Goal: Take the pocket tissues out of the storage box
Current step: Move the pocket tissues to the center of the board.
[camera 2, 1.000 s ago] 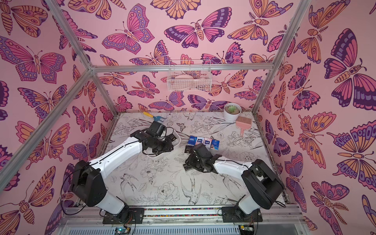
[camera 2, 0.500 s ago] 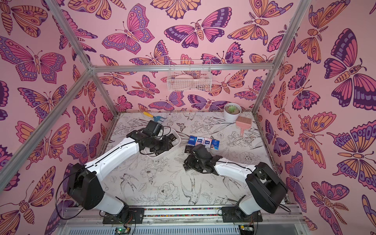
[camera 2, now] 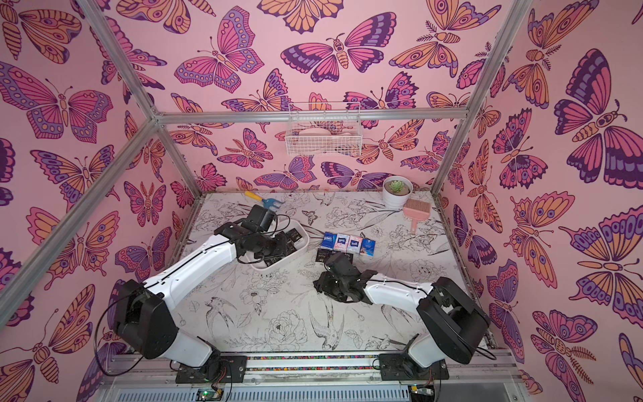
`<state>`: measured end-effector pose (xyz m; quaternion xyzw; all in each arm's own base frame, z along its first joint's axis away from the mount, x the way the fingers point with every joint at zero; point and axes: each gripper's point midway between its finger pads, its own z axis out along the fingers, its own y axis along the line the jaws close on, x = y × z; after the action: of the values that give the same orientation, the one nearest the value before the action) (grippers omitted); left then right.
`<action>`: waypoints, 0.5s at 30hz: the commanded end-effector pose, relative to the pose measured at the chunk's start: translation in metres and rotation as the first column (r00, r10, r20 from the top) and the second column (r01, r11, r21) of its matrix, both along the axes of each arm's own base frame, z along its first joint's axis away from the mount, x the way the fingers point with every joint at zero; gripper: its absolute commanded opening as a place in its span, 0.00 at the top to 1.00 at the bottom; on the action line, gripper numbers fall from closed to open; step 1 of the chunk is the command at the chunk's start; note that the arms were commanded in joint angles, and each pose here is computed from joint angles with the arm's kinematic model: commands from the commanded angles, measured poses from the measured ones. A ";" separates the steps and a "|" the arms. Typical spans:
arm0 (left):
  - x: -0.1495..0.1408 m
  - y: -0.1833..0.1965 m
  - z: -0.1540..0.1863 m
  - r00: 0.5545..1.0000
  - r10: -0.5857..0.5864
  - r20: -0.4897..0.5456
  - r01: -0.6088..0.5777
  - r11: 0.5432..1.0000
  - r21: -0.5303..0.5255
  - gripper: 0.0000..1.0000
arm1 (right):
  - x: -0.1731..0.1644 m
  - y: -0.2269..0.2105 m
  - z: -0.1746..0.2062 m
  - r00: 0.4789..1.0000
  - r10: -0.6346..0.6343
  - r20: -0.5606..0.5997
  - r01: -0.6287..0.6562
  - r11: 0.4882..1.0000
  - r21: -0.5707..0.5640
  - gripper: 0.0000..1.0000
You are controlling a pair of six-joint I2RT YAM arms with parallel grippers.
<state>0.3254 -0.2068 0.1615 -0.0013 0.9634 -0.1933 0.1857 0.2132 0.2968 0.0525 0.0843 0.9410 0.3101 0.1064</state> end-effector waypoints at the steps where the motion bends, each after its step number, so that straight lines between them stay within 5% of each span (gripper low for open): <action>1: -0.001 0.006 0.008 1.000 0.000 0.024 0.000 1.000 0.008 0.51 | -0.001 -0.005 -0.014 1.000 -0.024 -0.018 0.023 0.999 -0.045 0.43; 15: -0.004 0.008 0.006 1.000 0.011 0.017 -0.011 1.000 0.006 0.51 | 0.027 -0.006 -0.017 0.997 -0.071 0.034 0.073 0.995 -0.068 0.43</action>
<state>0.3252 -0.2063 0.1653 -0.0005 0.9620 -0.1953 0.1905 0.2248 0.2926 0.0302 0.0996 0.9475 0.2815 0.1139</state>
